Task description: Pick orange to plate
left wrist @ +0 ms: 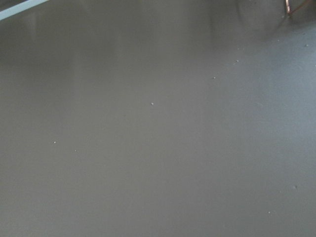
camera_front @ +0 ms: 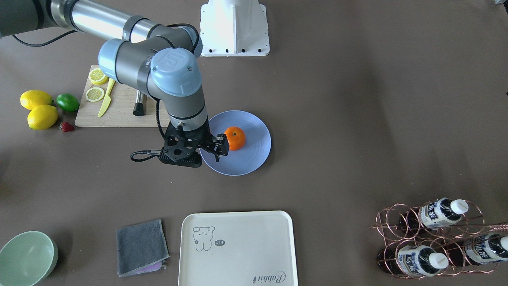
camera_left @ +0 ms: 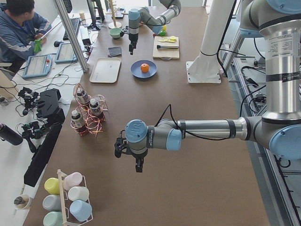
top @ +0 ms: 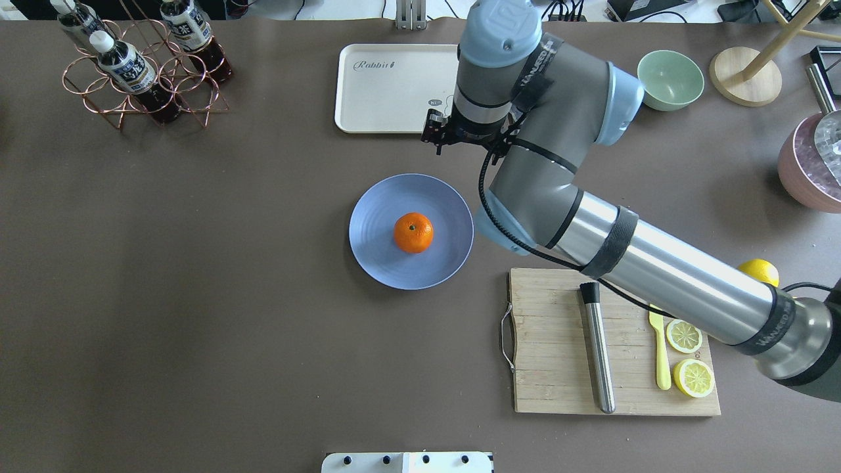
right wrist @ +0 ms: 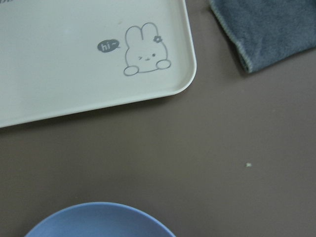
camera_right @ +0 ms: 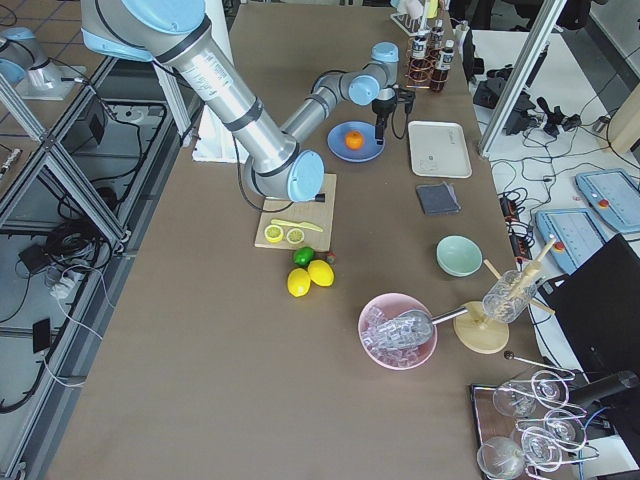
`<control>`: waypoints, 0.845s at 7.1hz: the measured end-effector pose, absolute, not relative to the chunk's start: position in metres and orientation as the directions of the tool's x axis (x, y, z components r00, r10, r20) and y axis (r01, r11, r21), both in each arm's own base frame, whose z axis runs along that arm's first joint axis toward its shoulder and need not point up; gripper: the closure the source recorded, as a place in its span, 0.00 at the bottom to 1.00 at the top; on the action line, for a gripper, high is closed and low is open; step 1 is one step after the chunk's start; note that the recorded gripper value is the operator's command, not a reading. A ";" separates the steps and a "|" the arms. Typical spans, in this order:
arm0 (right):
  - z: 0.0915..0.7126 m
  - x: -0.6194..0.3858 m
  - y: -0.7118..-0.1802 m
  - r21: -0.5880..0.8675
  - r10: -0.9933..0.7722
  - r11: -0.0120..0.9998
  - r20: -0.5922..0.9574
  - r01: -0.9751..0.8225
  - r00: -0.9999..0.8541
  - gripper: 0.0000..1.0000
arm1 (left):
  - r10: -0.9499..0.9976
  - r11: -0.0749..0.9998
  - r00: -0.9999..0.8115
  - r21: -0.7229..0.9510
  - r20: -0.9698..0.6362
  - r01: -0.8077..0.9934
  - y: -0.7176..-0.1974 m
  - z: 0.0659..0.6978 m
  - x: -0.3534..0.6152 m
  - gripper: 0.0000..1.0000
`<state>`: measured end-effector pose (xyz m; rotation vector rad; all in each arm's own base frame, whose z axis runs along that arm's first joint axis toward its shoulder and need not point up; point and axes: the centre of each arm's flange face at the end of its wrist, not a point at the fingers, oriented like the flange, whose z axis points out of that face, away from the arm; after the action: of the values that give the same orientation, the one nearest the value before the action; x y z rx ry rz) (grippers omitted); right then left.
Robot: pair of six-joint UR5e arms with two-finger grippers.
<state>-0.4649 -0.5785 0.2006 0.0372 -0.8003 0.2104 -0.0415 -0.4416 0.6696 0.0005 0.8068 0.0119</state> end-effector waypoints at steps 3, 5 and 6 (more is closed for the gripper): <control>0.316 -0.277 -0.629 0.065 0.003 0.996 0.650 -0.060 0.760 0.00 | 0.058 0.997 0.718 0.006 -0.694 -0.075 -0.449 0.669 -0.048 0.00; 0.431 -0.145 -0.625 0.133 -0.143 0.988 0.579 0.079 0.803 0.00 | 0.064 0.997 0.719 0.011 -0.692 -0.079 -0.451 0.667 -0.048 0.00; 0.480 -0.094 -0.611 0.142 -0.193 0.980 0.555 0.136 0.809 0.00 | 0.067 0.997 0.719 0.015 -0.692 -0.078 -0.452 0.665 -0.048 0.00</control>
<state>-0.0936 -0.6110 0.4802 0.0977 -0.6036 -0.1758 -0.0483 -0.4522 0.6652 -0.0160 0.7640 0.0802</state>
